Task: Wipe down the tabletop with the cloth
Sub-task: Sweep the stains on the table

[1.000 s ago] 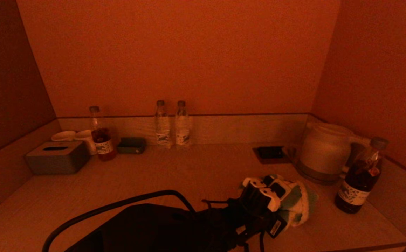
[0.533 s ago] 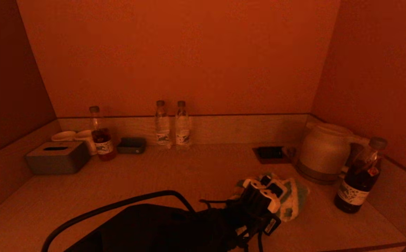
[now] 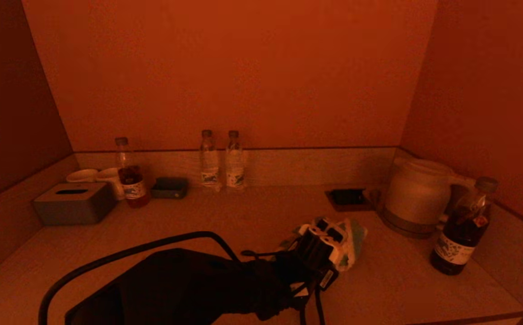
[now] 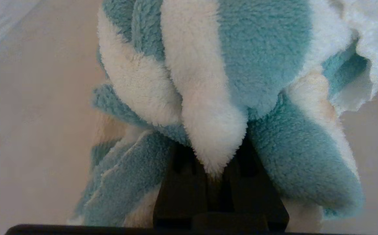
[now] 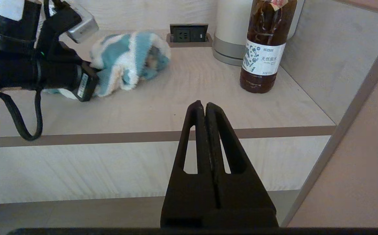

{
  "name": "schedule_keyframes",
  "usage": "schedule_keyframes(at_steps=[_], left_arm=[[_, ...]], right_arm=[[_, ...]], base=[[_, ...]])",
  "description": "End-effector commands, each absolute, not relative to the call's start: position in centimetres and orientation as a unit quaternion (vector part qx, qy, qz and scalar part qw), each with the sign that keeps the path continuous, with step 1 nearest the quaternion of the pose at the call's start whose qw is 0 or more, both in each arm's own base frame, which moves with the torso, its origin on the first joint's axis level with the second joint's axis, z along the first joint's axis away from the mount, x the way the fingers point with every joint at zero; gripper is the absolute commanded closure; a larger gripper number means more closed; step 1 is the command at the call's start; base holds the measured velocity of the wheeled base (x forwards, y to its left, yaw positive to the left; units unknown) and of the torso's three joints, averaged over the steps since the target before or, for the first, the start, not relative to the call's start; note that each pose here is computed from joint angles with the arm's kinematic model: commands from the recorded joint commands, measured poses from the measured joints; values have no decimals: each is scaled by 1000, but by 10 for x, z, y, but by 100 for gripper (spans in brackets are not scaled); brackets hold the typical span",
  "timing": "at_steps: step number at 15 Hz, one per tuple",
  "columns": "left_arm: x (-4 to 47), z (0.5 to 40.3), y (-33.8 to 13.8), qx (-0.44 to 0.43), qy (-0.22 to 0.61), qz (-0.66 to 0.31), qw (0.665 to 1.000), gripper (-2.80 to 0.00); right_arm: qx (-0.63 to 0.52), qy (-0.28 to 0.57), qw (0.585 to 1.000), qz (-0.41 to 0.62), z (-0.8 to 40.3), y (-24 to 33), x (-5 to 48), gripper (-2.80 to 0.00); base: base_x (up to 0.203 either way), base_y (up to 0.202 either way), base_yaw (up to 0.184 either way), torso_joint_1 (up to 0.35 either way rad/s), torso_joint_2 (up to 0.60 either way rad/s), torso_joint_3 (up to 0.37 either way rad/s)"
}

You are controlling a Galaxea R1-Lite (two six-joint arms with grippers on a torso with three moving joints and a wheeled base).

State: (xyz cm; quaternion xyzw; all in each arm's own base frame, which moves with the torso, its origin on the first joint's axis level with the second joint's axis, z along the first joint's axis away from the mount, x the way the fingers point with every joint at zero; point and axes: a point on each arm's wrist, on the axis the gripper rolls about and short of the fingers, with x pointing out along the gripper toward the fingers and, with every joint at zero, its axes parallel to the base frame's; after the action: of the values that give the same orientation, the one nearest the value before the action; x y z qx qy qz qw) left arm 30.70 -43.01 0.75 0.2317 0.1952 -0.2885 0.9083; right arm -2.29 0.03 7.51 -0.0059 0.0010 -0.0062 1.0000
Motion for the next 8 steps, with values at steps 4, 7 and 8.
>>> schedule_keyframes(at_steps=[4,7,8], left_arm=[[318,11,-411,250,202,-243,915,0],[325,15,-395,268,208,-205,918,0],[326,16,-393,269,208,-200,919,0]], right_arm=[[-6,2,1000,-6,75,0,-23,0],[-6,2,1000,-6,75,0,-23,0],[-6,2,1000,-6,75,0,-23,0]], base=[[0,0,0,0,0,0],[0,0,0,0,0,0],[0,0,0,0,0,0]])
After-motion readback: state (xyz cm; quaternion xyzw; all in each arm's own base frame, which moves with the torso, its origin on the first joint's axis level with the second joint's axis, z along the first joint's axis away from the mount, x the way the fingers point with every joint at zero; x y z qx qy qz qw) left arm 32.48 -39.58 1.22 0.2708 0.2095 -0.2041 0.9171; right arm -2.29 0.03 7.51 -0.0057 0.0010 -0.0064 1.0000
